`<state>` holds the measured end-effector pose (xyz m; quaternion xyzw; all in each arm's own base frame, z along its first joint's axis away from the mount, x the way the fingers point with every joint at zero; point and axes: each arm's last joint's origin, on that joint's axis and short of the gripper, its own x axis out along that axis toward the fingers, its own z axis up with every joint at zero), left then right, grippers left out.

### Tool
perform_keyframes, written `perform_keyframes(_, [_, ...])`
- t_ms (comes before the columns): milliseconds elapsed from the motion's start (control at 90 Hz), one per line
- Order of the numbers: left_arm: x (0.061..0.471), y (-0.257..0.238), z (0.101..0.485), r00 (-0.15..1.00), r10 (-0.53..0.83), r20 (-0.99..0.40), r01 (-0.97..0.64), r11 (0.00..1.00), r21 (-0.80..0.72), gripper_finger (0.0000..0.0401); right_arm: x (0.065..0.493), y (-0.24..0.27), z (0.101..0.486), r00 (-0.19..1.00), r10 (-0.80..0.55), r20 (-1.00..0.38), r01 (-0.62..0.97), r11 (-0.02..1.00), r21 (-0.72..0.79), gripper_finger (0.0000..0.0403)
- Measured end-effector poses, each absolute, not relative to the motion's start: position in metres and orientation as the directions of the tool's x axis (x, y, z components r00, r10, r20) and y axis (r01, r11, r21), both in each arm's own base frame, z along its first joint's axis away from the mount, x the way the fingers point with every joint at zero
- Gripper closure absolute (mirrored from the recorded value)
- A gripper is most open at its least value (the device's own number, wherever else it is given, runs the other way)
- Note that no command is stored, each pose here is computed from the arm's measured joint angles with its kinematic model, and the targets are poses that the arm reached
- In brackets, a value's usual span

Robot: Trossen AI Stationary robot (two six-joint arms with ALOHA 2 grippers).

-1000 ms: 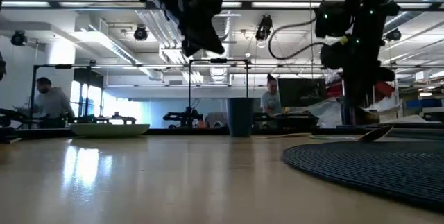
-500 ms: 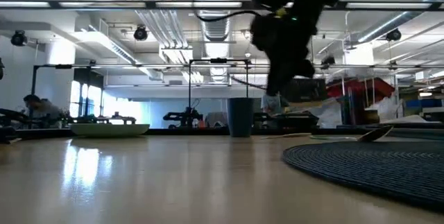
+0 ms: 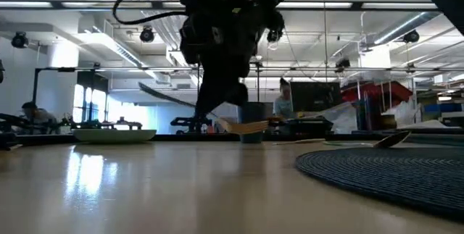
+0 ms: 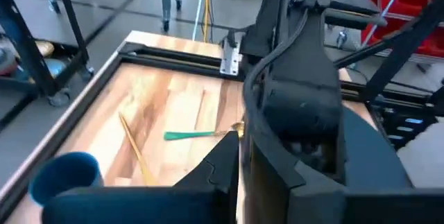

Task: Set table place
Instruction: Adjust the gold knife

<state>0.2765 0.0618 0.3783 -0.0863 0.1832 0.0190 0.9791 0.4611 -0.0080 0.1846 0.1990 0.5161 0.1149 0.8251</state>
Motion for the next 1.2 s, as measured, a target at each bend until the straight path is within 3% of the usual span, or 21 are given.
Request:
perform_keyframes(700, [0.262, 0.044, 0.351, 0.761, -0.082, -0.644, -0.113, 0.96, -0.255, 0.0379, 0.476, -0.001, 0.165, 0.421, 0.393, -0.818, 0.004, 0.901, 0.435, 0.0371])
perform_keyframes(1200, [0.261, 0.028, 0.346, 0.737, -0.097, -0.669, -0.149, 0.942, -0.301, 0.038, 0.458, 0.002, 0.169, 0.313, 0.395, -0.864, 0.034, 0.904, 0.426, 0.0351])
